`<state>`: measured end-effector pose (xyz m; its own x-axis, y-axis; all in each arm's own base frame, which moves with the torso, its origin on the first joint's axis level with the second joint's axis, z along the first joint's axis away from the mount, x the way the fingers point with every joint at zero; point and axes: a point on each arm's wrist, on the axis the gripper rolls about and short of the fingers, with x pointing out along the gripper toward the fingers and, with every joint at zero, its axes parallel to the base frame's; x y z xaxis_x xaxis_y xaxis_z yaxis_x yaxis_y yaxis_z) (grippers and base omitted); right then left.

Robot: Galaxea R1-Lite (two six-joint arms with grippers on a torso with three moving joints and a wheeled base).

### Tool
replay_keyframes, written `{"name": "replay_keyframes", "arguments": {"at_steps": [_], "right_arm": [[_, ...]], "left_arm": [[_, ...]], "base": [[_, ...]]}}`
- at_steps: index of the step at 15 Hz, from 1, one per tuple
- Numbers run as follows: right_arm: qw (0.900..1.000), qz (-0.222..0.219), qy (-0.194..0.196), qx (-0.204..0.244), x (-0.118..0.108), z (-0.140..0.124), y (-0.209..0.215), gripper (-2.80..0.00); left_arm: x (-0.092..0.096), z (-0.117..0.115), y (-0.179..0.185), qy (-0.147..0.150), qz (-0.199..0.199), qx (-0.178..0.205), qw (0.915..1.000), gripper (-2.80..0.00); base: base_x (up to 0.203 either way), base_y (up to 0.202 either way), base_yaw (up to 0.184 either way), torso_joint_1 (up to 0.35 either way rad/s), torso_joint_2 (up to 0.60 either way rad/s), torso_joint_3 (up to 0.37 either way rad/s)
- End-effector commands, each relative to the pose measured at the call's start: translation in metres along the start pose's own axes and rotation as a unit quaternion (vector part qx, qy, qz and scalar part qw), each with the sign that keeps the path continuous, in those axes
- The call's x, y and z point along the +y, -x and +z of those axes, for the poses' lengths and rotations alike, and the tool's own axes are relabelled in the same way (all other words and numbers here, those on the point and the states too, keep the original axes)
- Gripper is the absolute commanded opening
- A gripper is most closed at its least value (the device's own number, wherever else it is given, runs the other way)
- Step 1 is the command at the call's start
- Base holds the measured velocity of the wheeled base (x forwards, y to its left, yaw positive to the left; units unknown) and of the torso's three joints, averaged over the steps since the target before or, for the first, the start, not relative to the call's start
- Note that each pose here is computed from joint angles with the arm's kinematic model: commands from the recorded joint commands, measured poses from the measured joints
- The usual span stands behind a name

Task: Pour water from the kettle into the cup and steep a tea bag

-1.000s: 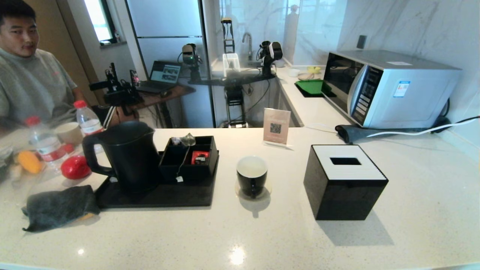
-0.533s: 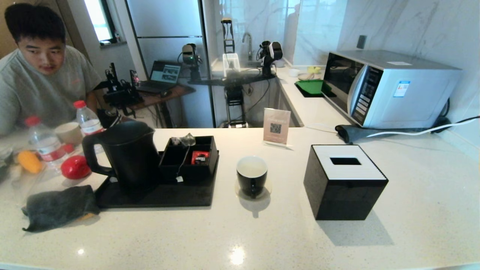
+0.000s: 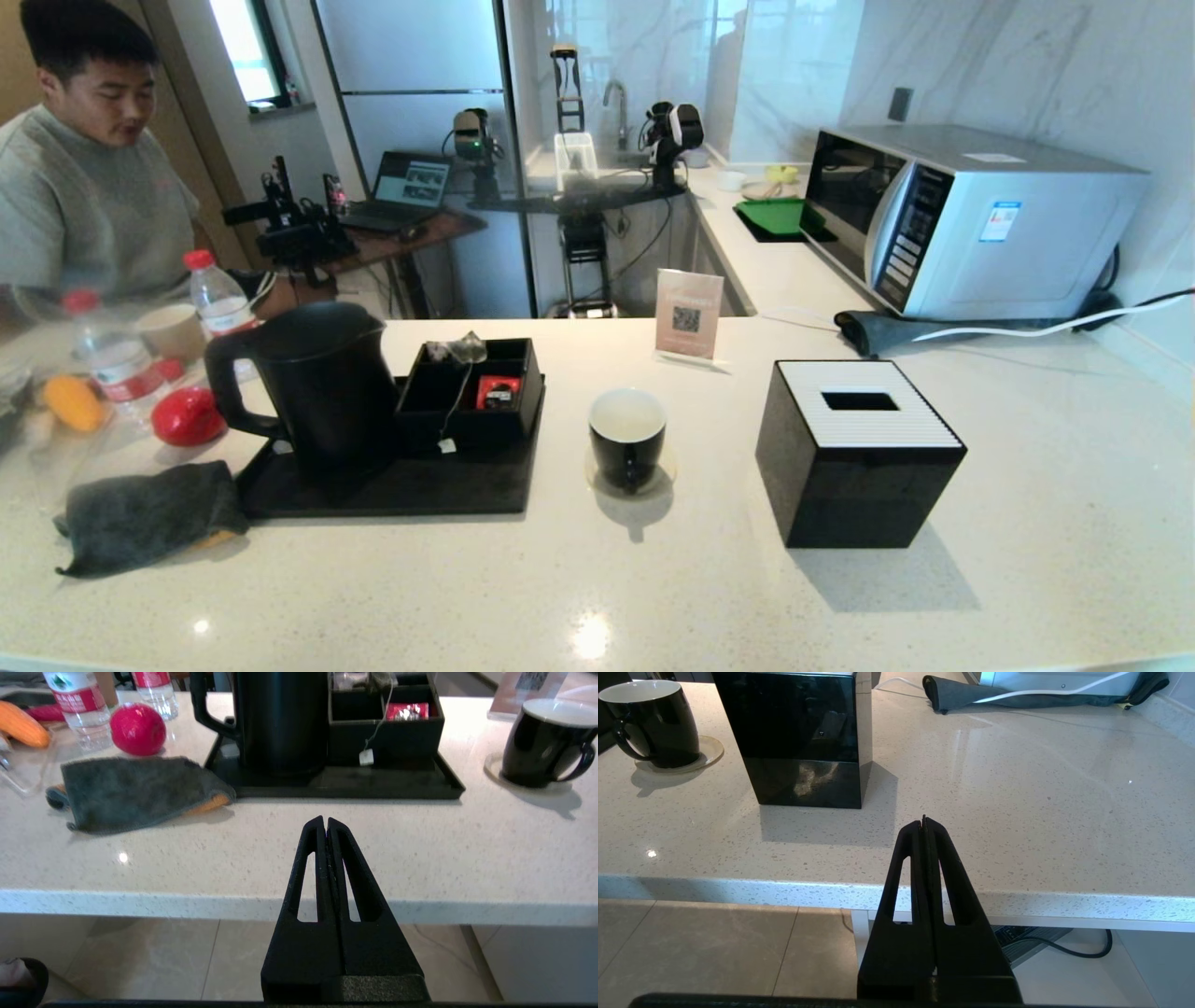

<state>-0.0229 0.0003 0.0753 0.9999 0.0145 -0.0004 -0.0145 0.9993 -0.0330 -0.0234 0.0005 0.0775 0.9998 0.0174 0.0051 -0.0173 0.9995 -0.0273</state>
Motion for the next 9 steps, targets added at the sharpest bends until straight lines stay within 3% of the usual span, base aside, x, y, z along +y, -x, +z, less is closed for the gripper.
{"name": "replay_keyframes", "arguments": {"at_steps": [1,5,9], "right_arm": [[1.000,0.000,0.000,0.001,0.000,0.000,0.000,-2.80],[1.000,0.000,0.000,0.001,0.000,0.000,0.000,-2.80],[1.000,0.001,0.000,0.001,0.000,0.000,0.000,-2.80]], "left_arm": [[0.000,0.016,0.001,0.000,0.001,-0.005,1.0000,-2.80],[-0.002,0.071,-0.010,-0.001,0.001,0.003,1.0000,-2.80],[-0.003,0.123,-0.047,-0.003,0.027,0.027,0.9993,-2.80]], "base": [[0.000,0.000,0.000,0.000,0.00,0.000],[0.000,0.000,0.000,0.000,0.00,0.000],[0.000,0.000,0.000,0.000,0.00,0.000]]}}
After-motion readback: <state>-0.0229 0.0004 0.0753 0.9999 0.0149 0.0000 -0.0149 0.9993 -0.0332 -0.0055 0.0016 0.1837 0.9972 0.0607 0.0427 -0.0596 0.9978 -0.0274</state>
